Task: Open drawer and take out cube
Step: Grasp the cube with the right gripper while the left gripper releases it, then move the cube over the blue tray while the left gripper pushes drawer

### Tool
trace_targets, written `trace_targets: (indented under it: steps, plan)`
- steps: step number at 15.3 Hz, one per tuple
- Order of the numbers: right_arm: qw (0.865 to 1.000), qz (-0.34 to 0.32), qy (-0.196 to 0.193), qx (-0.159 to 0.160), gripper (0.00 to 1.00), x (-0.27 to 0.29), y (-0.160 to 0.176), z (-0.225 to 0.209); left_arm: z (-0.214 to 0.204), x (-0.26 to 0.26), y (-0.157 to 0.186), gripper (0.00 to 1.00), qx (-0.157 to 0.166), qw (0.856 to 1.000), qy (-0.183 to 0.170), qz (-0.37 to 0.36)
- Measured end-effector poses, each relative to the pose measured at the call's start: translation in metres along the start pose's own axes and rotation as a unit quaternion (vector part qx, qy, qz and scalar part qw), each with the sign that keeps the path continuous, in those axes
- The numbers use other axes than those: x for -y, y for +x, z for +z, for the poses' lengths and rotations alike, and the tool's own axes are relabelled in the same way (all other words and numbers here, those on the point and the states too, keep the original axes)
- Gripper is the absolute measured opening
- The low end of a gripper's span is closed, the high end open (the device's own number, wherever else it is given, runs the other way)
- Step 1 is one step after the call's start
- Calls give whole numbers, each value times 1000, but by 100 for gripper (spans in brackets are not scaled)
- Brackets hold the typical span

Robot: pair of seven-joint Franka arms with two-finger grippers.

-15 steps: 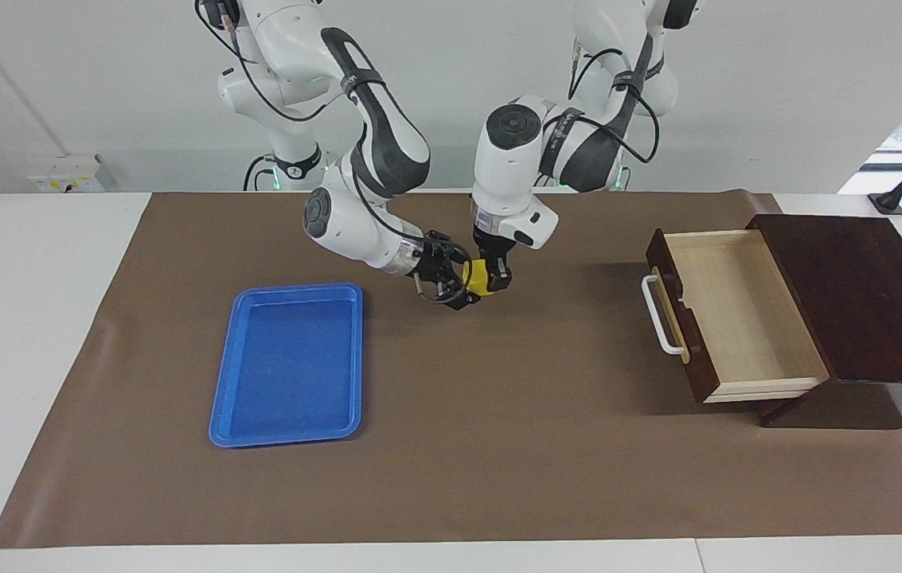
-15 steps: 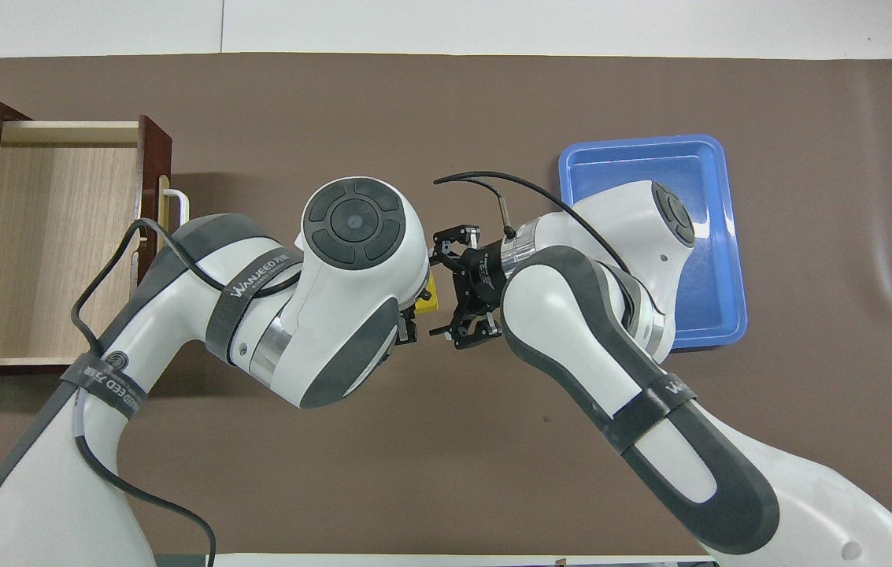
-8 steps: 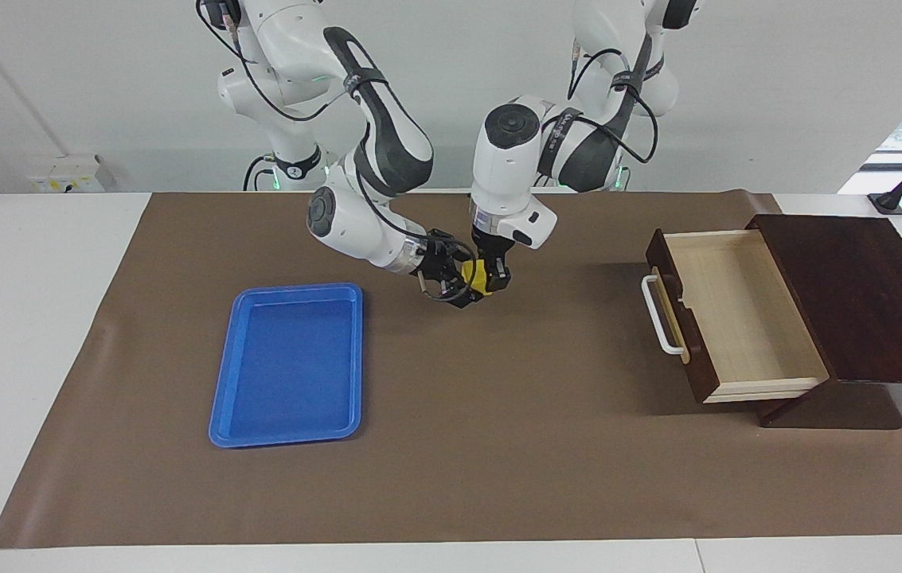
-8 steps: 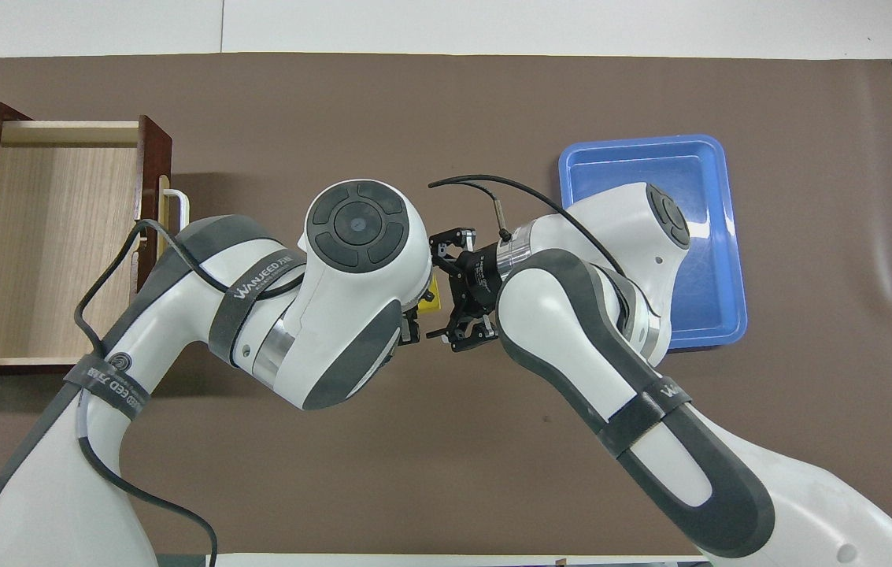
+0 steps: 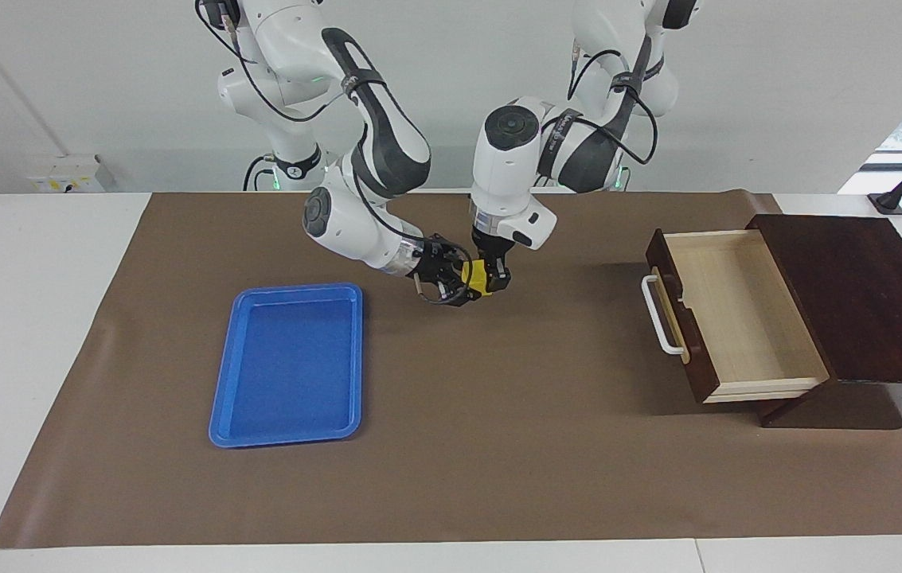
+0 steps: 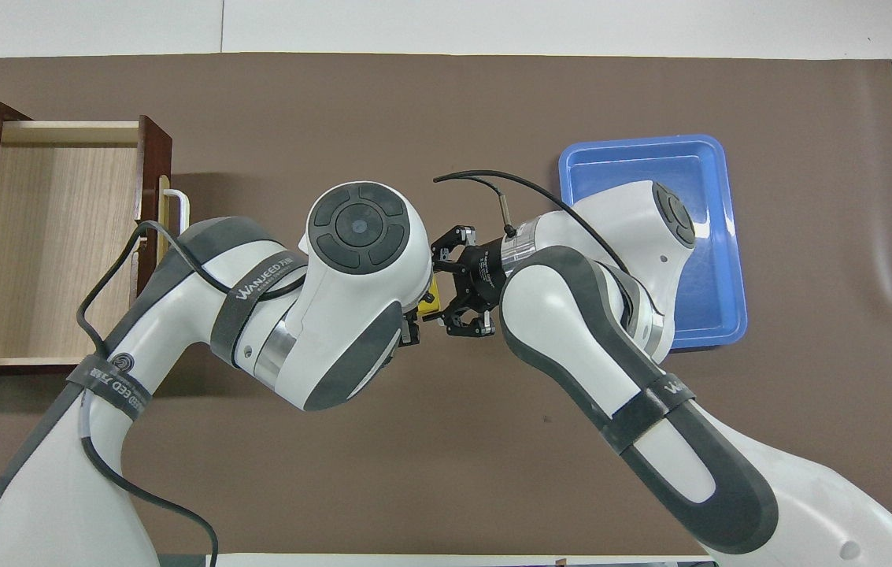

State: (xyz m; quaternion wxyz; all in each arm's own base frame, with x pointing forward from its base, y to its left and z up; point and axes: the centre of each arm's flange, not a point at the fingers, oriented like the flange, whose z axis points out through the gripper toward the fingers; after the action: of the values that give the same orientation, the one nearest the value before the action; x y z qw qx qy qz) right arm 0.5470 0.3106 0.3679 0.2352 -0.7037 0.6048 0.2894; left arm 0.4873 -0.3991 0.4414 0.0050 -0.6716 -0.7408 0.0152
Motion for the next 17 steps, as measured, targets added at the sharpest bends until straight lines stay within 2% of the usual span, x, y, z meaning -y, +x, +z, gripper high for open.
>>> trace_targets:
  steps: [7,8,9,12,13,17]
  plan:
    - [1000,-2,2,1,56,2,-3,-1,-3,-2,2,56,0,1000,-3,-1]
    - [1000,-4,4,3,56,3,-5,-2,-5,-4,4,57,0,1000,-5,-5]
    - [1000,-5,6,3,56,5,-6,-3,-8,-11,14,64,-5,1000,-3,-16]
    - [1000,-1,2,6,56,7,0,-9,-19,-58,71,93,-17,999,-17,-41]
    - [1000,1,-1,8,56,9,3,-14,-20,-72,92,100,-22,999,-17,-35]
    - [1000,11,3,21,56,26,30,-59,-18,-113,166,100,-29,999,-11,-6]
